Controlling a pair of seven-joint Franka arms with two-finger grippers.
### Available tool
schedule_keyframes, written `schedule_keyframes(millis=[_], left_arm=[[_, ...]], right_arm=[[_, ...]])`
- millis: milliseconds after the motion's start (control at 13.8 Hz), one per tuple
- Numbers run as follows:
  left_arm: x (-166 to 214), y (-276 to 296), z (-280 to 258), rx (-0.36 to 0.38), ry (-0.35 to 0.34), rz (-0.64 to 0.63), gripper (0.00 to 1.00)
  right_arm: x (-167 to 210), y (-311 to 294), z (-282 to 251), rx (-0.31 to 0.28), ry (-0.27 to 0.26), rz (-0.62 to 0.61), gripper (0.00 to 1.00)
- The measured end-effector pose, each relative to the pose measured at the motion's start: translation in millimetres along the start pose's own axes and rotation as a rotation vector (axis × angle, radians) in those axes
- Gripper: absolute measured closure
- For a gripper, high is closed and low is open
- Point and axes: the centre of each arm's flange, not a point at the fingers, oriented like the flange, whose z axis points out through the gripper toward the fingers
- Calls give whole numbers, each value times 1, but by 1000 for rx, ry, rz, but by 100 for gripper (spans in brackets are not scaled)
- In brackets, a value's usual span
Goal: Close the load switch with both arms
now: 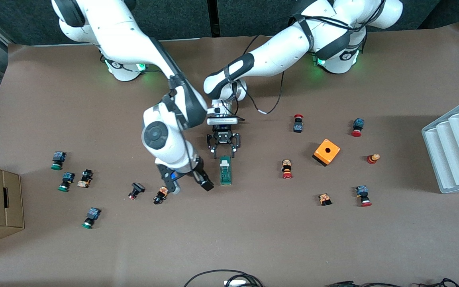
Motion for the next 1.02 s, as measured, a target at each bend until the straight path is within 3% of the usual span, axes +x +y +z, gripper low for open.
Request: schedule_keyframes(millis=[145, 290, 508, 798, 1015], left_arm=[[-2, -2, 2, -1, 16, 10, 23], [-6, -6, 7, -3, 46, 37, 35], [-13, -7, 7, -14, 88, 66, 35], [-13, -7, 7, -14, 91, 68, 35], [-13, -7, 7, -15, 91, 68, 35]], right_arm=[[-19, 3, 15, 12, 6, 60, 0], [-33, 7, 26, 8, 9, 91, 0], [-49, 18, 47, -3, 19, 108, 1], [-52, 36, 70, -25, 35, 124, 6], [-61, 42, 75, -33, 37, 139, 15]])
